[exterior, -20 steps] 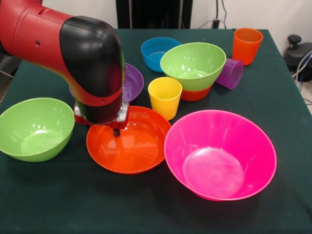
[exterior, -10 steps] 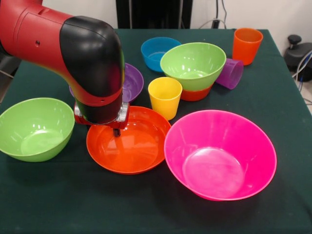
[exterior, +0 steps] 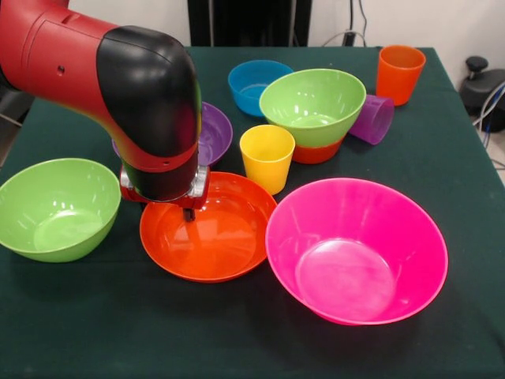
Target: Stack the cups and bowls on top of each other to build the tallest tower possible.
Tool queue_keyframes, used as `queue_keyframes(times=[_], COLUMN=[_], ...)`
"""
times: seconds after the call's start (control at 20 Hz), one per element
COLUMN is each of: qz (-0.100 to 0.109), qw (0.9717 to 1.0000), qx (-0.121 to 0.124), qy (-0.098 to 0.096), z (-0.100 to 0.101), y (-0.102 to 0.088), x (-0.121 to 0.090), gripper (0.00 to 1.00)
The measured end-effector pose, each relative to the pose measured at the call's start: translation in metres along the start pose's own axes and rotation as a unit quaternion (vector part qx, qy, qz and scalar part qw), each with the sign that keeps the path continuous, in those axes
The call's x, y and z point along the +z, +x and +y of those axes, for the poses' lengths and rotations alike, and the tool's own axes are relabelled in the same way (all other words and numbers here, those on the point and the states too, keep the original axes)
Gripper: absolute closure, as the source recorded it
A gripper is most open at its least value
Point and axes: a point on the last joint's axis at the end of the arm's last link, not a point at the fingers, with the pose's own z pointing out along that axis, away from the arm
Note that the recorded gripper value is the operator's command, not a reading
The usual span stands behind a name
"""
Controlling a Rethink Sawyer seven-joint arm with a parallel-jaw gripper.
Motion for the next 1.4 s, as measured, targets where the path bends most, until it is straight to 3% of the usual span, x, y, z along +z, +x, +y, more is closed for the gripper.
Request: queue_keyframes(times=[1.1,1.4], qz=[0.000,-0.016], qw=[1.0000,0.9999], qx=[0.000,0.002], qy=[0.000,0.001], z=[0.0000,-0.0003], y=[-0.0001,-0.0009], x=[-0.0003,-0.0022], gripper=[0.00,0.00])
